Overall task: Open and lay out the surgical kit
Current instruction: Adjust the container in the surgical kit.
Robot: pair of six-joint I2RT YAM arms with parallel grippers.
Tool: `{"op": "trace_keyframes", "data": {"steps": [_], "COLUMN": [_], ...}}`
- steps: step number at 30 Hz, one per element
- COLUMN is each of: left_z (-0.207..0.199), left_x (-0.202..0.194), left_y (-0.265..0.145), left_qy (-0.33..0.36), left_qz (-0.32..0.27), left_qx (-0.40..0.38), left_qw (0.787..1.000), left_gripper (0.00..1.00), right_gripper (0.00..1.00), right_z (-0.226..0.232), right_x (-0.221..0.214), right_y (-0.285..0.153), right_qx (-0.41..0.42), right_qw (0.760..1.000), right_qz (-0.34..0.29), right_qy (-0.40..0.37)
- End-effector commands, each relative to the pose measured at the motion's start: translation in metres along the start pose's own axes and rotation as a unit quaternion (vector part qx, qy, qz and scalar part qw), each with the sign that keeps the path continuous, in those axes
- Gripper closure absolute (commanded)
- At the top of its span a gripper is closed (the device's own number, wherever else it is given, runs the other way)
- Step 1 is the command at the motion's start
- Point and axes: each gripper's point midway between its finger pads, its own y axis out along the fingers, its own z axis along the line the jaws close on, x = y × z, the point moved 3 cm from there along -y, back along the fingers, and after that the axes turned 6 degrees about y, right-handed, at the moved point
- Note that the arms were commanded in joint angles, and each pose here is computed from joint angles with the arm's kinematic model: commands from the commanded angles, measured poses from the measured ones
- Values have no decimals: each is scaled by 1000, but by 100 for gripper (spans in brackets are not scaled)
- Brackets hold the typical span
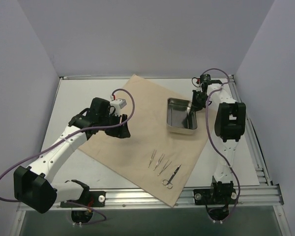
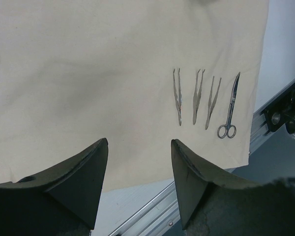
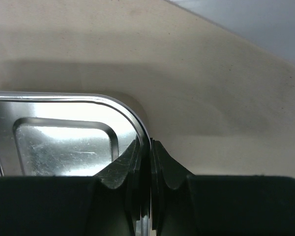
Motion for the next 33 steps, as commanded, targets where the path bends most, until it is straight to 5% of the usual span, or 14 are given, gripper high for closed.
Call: {"op": "trace_keyframes", "data": {"steps": [1, 10, 14, 18, 22, 26, 30, 33], "left_z": [-6, -6, -4, -5, -6, -7, -5, -7], "left_x": [14, 10, 13, 15, 13, 15, 12, 15], "left_y": [-7, -9, -8, -7, -6, -7, -6, -6], "left_qy": [8, 6, 7, 6, 0, -1, -5, -4], "left_qz": [-30, -26, -36, -31, -34, -35, -35, -35], "left_qx": [-13, -11, -7, -12, -15, -16, -12, -16], "left_qw": [999, 1000, 999, 999, 999, 999, 999, 999], "left_gripper": [37, 38, 38, 38, 38, 38, 37, 35], "right_gripper": [100, 100, 100, 100, 100, 100, 100, 100], "right_z": [15, -7, 26, -22, 24, -30, 16, -8], "right_x": [17, 10, 5, 5, -10, -19, -28, -34], "right_y": [-35, -43, -42, -41, -38, -51, -48, -41], "right_qx": [-4, -17, 39, -6, 7, -11, 6, 6], "right_qw": [995, 999, 999, 999, 1000, 999, 999, 998], "right_qz": [-99, -37, -28, -30, -2, 25, 33, 58], "right_qy": [-33, -5, 8, 21, -23, 20, -23, 2]}}
